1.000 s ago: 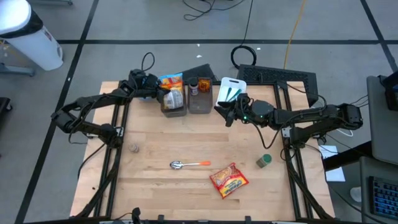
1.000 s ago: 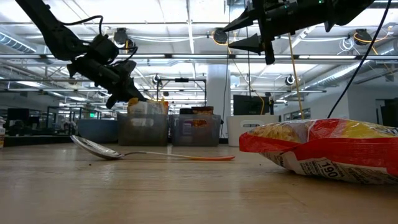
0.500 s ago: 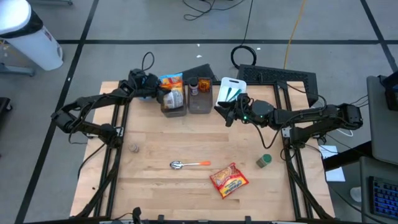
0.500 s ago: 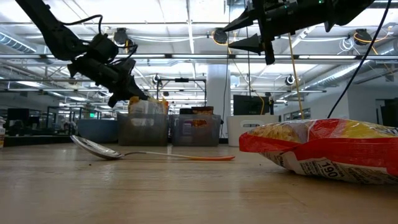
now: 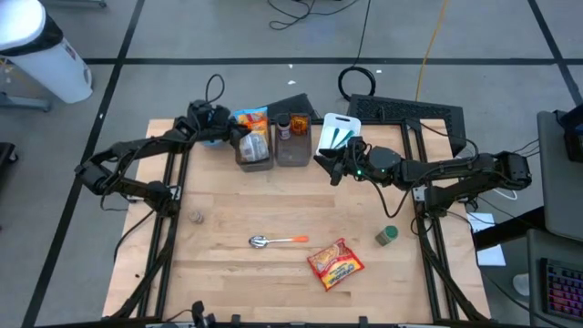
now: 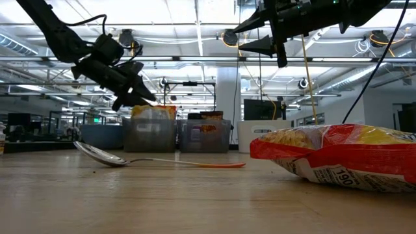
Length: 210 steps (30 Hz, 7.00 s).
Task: Pick & Place Food Item
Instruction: Put the orange spoon into the white bin
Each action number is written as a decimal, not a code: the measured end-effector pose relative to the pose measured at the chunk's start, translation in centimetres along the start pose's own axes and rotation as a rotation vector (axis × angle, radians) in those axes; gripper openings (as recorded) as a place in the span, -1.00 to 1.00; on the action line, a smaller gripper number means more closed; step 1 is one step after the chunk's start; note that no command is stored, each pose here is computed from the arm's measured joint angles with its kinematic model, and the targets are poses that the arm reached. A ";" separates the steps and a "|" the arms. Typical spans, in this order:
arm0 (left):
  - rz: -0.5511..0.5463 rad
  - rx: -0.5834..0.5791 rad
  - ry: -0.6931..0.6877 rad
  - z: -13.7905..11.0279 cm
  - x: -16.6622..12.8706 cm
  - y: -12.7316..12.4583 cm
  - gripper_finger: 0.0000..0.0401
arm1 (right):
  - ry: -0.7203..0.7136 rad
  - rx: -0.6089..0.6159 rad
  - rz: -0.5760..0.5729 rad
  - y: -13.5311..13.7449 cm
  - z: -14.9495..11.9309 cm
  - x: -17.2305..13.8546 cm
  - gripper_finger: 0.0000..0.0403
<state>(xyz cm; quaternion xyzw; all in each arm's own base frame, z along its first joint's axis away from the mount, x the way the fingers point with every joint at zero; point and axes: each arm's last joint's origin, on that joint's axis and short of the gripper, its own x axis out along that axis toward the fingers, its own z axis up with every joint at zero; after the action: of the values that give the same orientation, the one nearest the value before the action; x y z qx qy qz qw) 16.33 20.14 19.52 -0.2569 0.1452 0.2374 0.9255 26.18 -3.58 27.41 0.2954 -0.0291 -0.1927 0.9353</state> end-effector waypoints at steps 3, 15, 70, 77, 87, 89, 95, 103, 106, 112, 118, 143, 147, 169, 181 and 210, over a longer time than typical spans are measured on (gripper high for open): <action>-0.006 0.011 -0.021 0.9 0.0 -0.2 -0.12 | 0.000 0.000 0.000 0.0 0.0 0.0 -0.03; -0.178 0.067 -0.096 8.8 -0.9 -3.0 -0.12 | -0.001 -0.004 -0.001 0.0 0.0 0.0 -0.03; -0.476 -0.010 -0.056 5.3 -22.2 -15.6 -0.12 | -0.166 0.066 0.171 1.3 1.9 -0.2 -0.03; -0.541 0.054 -0.016 4.8 -22.3 -16.2 -0.12 | -0.145 0.155 0.181 1.4 1.5 -0.1 -0.03; -0.517 0.254 0.068 4.6 -19.3 -17.3 -0.12 | -0.079 0.202 0.111 1.2 -1.2 1.4 -0.03; -0.478 0.281 0.088 4.2 -18.9 -17.6 -0.12 | -0.062 0.226 0.104 1.0 -1.7 1.8 -0.03; -0.352 0.336 0.074 3.2 -19.0 -18.7 -0.12 | -0.046 0.258 0.102 1.0 -2.2 2.1 -0.03; -0.321 0.366 0.159 1.1 -17.7 -21.9 -0.12 | -0.014 0.215 0.188 1.5 -1.9 1.8 -0.03; -0.339 0.412 0.262 -0.7 -16.3 -24.0 -0.12 | 0.026 0.210 0.243 1.6 -2.0 1.8 -0.03; -0.347 0.459 0.431 -4.8 -13.4 -27.8 -0.12 | 0.075 0.206 0.309 1.8 -2.1 1.7 -0.03; -0.360 0.472 0.590 -7.8 -12.2 -29.5 -0.12 | 0.129 0.226 0.386 2.3 -2.3 1.5 -0.03; -0.183 1.174 0.750 -18.3 -7.9 -30.0 -0.12 | -0.036 0.306 0.518 4.5 -1.3 0.4 -0.03; -0.167 1.184 0.738 -18.7 -7.2 -29.9 -0.12 | -0.045 0.310 0.505 4.6 -1.4 0.4 -0.03; -0.302 1.224 0.690 -19.8 -4.7 -29.3 -0.12 | -0.052 0.332 0.503 4.7 -1.4 0.3 -0.03; -0.363 1.385 0.643 -21.7 -4.3 -27.7 -0.12 | -0.043 0.329 0.493 4.6 -1.5 0.4 -0.03; -0.353 1.507 0.518 -22.1 -3.0 -25.9 -0.18 | -0.048 0.314 0.491 4.6 -1.5 0.4 -0.03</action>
<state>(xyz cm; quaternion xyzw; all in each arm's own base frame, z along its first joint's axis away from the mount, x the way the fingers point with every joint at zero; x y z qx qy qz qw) 23.89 -12.51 13.00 0.3686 0.4325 -0.1403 0.8108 28.35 0.56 28.74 0.4159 -0.1511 0.0392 0.8959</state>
